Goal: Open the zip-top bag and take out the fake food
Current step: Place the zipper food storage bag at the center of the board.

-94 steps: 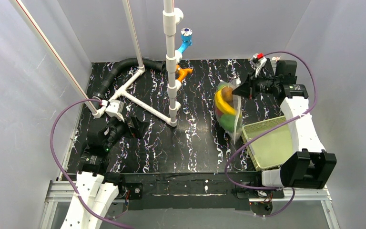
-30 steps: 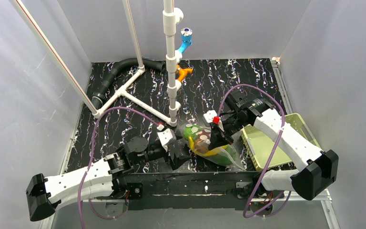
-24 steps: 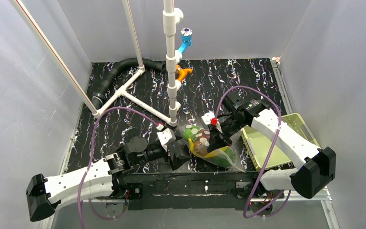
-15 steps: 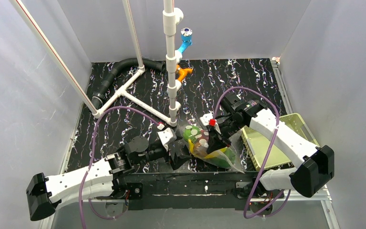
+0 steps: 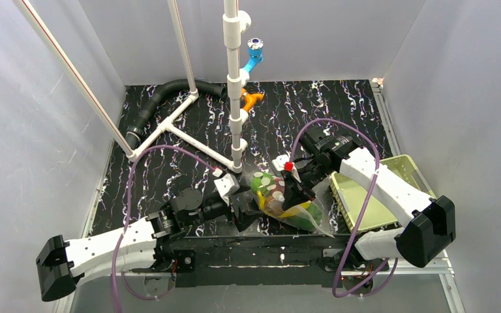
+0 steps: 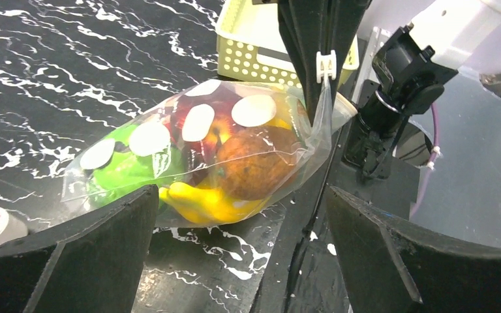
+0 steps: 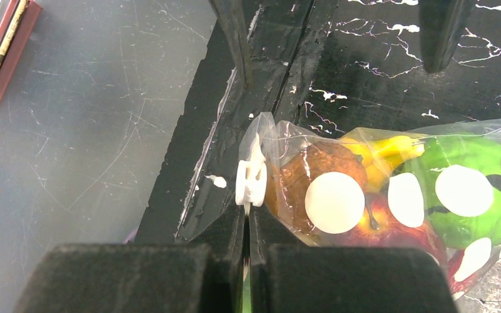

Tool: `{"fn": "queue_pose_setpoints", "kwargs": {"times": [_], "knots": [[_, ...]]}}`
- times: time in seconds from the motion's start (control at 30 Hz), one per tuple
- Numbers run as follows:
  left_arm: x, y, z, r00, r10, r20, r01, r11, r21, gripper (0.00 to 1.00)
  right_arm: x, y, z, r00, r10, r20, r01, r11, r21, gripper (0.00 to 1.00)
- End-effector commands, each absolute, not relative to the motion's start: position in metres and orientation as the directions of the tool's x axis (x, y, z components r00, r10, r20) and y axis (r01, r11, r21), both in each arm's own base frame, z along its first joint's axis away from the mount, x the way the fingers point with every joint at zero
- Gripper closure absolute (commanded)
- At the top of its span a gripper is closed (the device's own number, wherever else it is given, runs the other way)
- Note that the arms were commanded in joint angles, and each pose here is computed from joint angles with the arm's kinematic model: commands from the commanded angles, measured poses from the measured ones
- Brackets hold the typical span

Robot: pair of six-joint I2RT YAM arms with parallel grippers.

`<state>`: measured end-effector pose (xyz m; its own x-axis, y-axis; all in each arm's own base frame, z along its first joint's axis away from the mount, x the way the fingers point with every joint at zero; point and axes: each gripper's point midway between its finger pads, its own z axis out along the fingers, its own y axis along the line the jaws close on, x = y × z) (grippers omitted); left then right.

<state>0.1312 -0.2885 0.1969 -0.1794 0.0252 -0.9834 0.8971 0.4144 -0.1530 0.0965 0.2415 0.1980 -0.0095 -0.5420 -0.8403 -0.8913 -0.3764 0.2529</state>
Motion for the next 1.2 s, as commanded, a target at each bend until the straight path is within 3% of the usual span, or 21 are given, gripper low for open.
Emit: {"fn": "queue_pose_setpoints", "kwargs": {"times": [0.0, 0.3, 0.6, 0.67, 0.8, 1.0, 1.1, 1.17], "knots": [[0.125, -0.309, 0.221, -0.136, 0.009, -0.991, 0.936, 0.328, -0.126, 0.01, 0.099, 0.247, 0.204, 0.001, -0.521, -0.854, -0.891, -0.388, 0.235, 0.98], [0.124, -0.339, 0.228, -0.100, 0.025, -0.995, 0.967, 0.240, -0.091, 0.20, 0.099, 0.247, 0.202, 0.000, -0.528, -0.849, -0.892, -0.384, 0.240, 0.97], [0.112, -0.343, 0.239, -0.017, -0.030, -0.999, 0.989, 0.148, -0.022, 0.23, 0.099, 0.248, 0.203, -0.004, -0.532, -0.846, -0.890, -0.384, 0.246, 0.97], [0.111, -0.347, 0.237, -0.007, -0.011, -1.000, 0.992, 0.128, -0.009, 0.32, 0.100, 0.248, 0.203, -0.004, -0.534, -0.846, -0.890, -0.384, 0.247, 0.97], [0.112, -0.352, 0.229, -0.022, 0.033, -0.999, 0.993, 0.117, -0.018, 0.70, 0.099, 0.247, 0.203, -0.001, -0.536, -0.844, -0.891, -0.383, 0.245, 0.97], [0.113, -0.351, 0.225, -0.003, 0.052, -0.999, 0.993, 0.118, 0.004, 0.65, 0.100, 0.248, 0.203, -0.003, -0.537, -0.843, -0.890, -0.383, 0.247, 0.97], [0.114, -0.353, 0.224, -0.006, 0.064, -0.998, 0.993, 0.117, 0.002, 0.73, 0.099, 0.248, 0.203, -0.004, -0.539, -0.842, -0.889, -0.384, 0.250, 0.97], [0.116, -0.355, 0.219, -0.017, 0.091, -0.996, 0.993, 0.119, -0.007, 0.89, 0.099, 0.247, 0.203, -0.003, -0.539, -0.842, -0.890, -0.383, 0.249, 0.97]]}}
